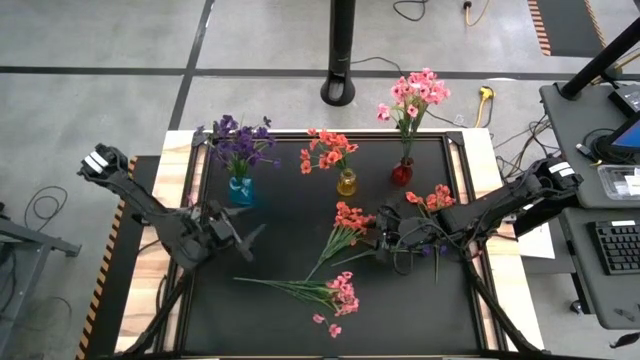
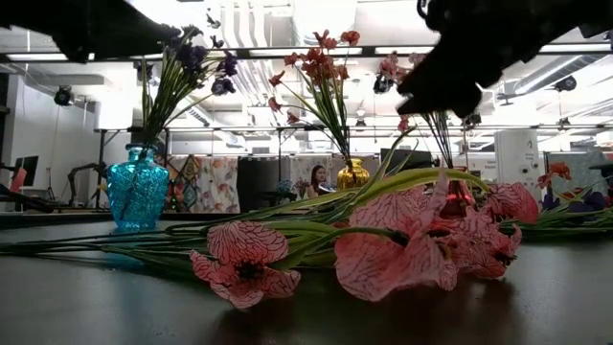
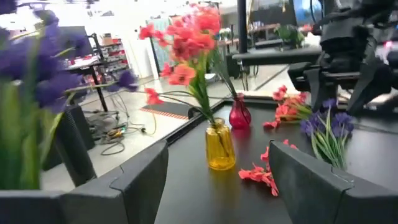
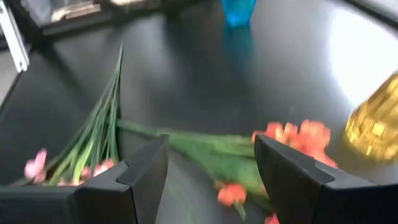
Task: Sort flowers into vase by color
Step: Put the left orange flowers into the yellow flower vase
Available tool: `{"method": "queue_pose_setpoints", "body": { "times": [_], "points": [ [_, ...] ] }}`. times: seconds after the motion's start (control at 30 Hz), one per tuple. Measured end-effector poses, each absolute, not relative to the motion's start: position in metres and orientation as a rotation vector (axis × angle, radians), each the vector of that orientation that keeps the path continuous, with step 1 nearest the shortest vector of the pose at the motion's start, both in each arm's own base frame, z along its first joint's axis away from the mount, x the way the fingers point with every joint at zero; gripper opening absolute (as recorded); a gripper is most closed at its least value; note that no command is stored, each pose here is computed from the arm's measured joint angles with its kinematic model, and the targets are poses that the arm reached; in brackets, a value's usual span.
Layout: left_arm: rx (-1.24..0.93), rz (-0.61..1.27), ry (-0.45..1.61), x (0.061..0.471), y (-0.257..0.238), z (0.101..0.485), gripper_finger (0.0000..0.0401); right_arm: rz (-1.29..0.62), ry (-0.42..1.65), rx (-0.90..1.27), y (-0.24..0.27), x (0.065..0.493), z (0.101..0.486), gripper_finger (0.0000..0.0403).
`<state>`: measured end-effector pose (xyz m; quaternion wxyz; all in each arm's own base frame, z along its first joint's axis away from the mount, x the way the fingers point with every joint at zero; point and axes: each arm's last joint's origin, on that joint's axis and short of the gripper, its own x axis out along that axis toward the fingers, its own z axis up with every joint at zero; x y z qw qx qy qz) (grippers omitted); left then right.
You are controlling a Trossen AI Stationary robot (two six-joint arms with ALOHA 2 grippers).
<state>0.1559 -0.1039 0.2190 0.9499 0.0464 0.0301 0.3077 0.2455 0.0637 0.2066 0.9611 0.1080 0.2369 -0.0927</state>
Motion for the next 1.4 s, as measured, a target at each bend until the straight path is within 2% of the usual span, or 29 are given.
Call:
{"method": "queue_pose_setpoints", "body": {
  "times": [0.2, 0.33, 0.53, 0.8, 1.1, 1.4],
  "points": [
    [0.164, 0.576, 0.117, 0.188, -0.133, 0.227, 0.0259, -0.126, 0.752, 0.317, 0.066, 0.237, 0.203, 0.0228],
    [0.175, 0.532, 0.139, 0.206, -0.15, 0.226, 0.0259, -0.155, 0.939, 0.346, 0.067, 0.23, 0.208, 0.0228],
    [0.147, 0.449, 0.167, 0.234, -0.167, 0.223, 0.0258, -0.212, 1.061, 0.344, 0.068, 0.222, 0.221, 0.0228],
    [0.097, 0.386, 0.236, 0.287, -0.155, 0.211, 0.0258, -0.21, 1.076, 0.336, 0.068, 0.223, 0.232, 0.0228],
    [0.035, 0.334, 0.391, 0.348, -0.12, 0.163, 0.0257, -0.191, 1.086, 0.297, 0.068, 0.222, 0.23, 0.0228],
    [-0.08, 0.31, 0.619, 0.353, -0.105, 0.134, 0.0222, -0.172, 1.089, 0.265, 0.068, 0.222, 0.23, 0.0228]
  ]
}}
